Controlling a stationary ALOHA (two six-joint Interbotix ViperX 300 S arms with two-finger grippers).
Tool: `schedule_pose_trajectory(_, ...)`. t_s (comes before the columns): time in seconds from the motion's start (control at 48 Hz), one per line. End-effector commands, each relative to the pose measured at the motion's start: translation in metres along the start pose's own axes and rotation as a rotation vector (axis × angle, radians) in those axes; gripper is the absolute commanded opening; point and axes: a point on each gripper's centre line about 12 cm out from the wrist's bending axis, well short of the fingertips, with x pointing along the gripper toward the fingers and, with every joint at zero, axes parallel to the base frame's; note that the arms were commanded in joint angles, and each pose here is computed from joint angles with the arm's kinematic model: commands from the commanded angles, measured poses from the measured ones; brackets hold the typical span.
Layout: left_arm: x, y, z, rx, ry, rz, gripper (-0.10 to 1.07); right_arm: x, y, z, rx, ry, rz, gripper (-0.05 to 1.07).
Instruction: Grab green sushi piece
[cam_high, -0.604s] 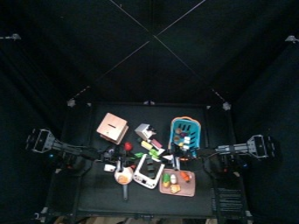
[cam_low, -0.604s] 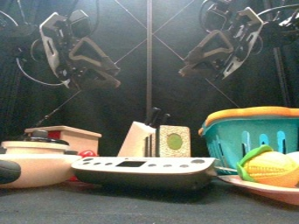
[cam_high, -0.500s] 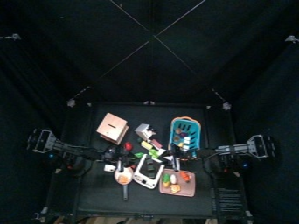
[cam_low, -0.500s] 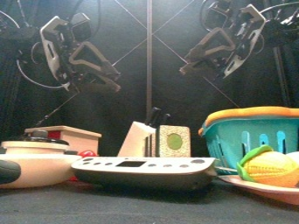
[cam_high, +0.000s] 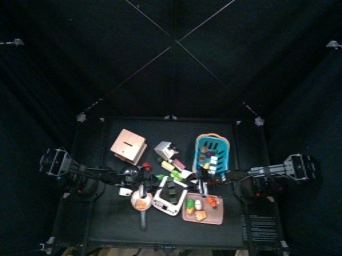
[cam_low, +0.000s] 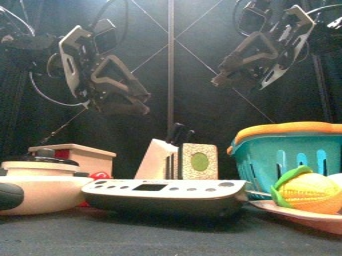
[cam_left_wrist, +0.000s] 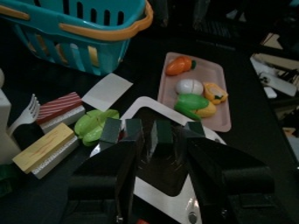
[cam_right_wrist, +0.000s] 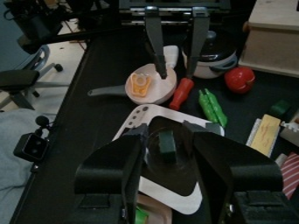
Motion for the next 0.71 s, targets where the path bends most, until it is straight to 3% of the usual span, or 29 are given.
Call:
schedule_pose_trajectory(0.0, 0.009, 0.01, 0.011, 0.003, -0.031, 0.029, 0.79, -0.006, 0.003, 0.012, -0.028, -0.04, 0.011, 0.76)
schedule_pose_trajectory(0.375, 0.031, 0.038, 0.005, 0.033, 0.006, 0.105, 0.79, -0.007, -0.001, 0.009, -0.102, -0.028, 0.01, 0.76)
schedule_pose_trajectory(0.688, 0.039, 0.041, -0.006, 0.118, 0.044, 0.104, 0.78, -0.008, -0.001, 0.008, -0.103, -0.024, 0.011, 0.76)
